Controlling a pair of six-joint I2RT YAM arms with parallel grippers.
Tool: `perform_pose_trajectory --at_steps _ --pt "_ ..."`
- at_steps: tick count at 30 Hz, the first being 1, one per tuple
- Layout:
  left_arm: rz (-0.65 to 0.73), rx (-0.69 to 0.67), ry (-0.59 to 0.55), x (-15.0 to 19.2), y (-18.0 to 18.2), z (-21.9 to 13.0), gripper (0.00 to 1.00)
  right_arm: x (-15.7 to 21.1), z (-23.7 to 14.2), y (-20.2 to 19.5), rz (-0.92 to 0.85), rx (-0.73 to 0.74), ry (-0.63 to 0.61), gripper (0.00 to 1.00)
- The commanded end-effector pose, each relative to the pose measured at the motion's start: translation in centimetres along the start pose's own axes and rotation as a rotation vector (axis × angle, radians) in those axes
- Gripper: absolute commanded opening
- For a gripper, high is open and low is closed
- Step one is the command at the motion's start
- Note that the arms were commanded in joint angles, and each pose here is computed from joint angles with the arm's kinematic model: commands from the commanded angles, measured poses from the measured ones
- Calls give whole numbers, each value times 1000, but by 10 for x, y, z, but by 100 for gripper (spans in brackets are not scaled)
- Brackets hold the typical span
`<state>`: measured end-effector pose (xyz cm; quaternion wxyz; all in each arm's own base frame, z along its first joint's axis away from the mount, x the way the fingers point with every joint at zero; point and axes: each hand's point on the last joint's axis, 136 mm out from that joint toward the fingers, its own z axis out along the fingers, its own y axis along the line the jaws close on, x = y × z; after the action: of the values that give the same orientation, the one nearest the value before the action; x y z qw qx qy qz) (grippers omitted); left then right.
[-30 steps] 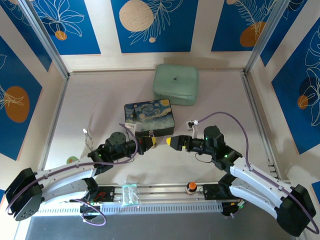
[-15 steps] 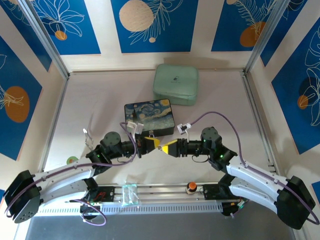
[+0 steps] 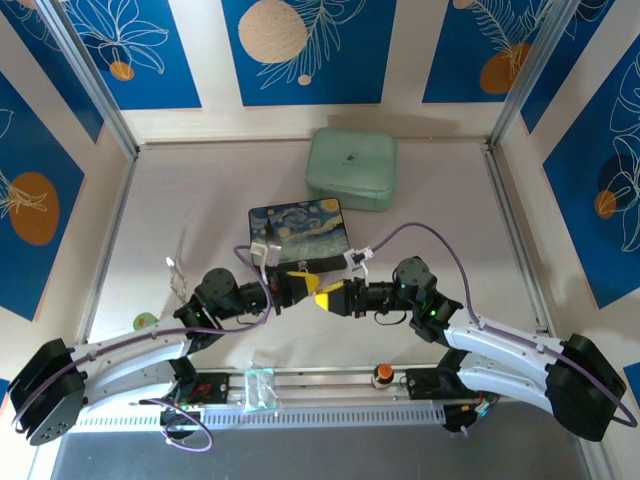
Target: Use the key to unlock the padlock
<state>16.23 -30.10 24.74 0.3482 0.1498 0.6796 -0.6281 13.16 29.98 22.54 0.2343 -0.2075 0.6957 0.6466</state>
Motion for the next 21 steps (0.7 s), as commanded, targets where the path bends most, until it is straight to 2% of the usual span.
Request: perform_pose_trajectory --at_steps 1,6,14,21 --pt "11 37 -73 -16 -10 -3 0 -17 1 14 -38 -32 -66 32" --pt "27 29 -63 -15 -10 -4 0 -22 -2 11 -30 -21 -113 25" --pt "-6 29 -108 -15 -3 -6 0 -21 0 9 -29 -19 -115 13" --pt "-10 13 -126 -15 3 -7 0 -19 2 9 -24 -20 -111 10"
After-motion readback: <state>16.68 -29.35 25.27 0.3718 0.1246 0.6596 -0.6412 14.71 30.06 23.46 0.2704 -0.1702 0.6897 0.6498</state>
